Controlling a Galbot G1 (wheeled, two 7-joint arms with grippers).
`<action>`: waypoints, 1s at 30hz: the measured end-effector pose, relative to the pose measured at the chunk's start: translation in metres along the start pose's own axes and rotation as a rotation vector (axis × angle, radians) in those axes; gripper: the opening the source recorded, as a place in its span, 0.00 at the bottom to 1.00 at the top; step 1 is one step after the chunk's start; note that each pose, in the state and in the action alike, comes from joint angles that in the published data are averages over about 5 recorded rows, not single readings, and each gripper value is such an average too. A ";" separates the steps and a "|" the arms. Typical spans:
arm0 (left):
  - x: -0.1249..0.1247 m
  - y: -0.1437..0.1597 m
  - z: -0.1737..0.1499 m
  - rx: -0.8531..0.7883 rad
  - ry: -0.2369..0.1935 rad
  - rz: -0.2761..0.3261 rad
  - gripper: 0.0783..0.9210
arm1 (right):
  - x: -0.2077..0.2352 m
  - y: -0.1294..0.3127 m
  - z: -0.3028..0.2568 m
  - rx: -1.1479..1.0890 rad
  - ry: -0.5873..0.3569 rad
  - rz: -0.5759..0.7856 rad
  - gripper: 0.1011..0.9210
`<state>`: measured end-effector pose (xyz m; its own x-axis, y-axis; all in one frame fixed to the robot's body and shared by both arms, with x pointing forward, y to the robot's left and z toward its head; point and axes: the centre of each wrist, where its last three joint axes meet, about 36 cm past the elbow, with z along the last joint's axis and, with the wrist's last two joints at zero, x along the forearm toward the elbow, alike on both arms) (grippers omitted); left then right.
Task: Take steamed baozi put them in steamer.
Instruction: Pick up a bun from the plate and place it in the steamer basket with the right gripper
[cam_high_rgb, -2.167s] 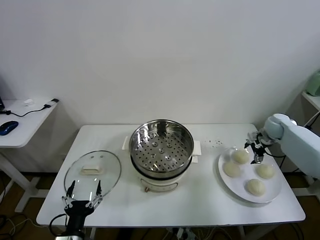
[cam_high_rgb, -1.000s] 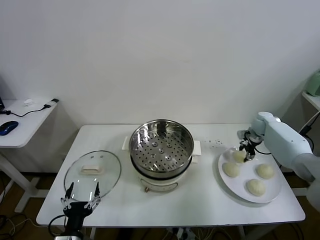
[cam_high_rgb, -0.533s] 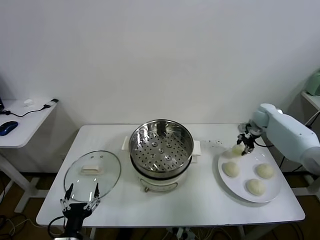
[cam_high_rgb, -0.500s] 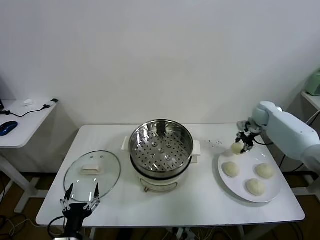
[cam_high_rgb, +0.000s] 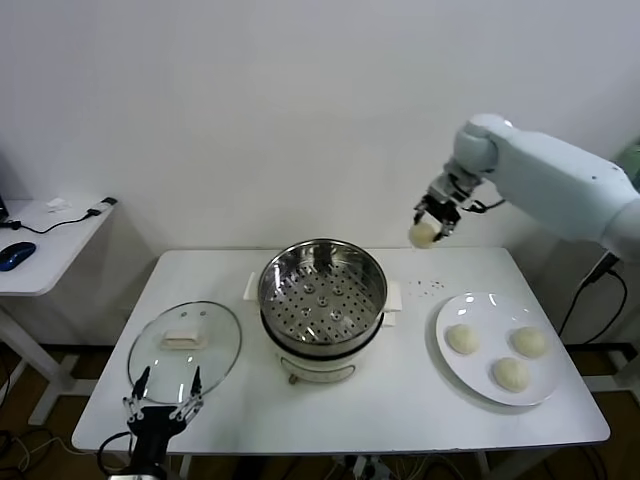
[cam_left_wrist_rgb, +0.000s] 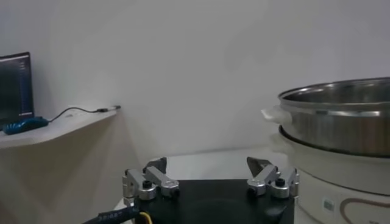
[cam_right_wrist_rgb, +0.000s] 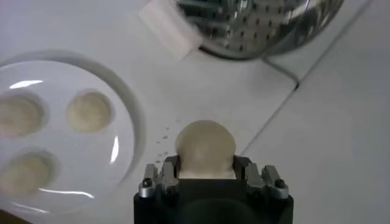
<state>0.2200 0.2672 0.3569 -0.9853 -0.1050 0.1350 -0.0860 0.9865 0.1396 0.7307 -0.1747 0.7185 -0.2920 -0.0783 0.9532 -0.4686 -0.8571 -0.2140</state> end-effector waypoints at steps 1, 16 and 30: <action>0.000 0.000 0.000 0.001 0.001 0.001 0.88 | 0.001 -0.012 -0.009 0.048 0.005 0.002 0.59; 0.000 0.000 -0.004 -0.009 -0.007 0.012 0.88 | -0.066 -0.113 -0.111 0.439 -0.005 -0.015 0.59; -0.003 0.006 -0.002 -0.010 -0.008 -0.007 0.88 | -0.129 -0.120 -0.127 0.440 -0.036 -0.071 0.59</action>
<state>0.2225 0.2730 0.3597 -0.9859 -0.1103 0.1260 -0.0910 0.9845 0.1502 0.7191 0.0031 0.5947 -0.2390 -0.0229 0.9708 -0.0847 -0.9954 -0.0444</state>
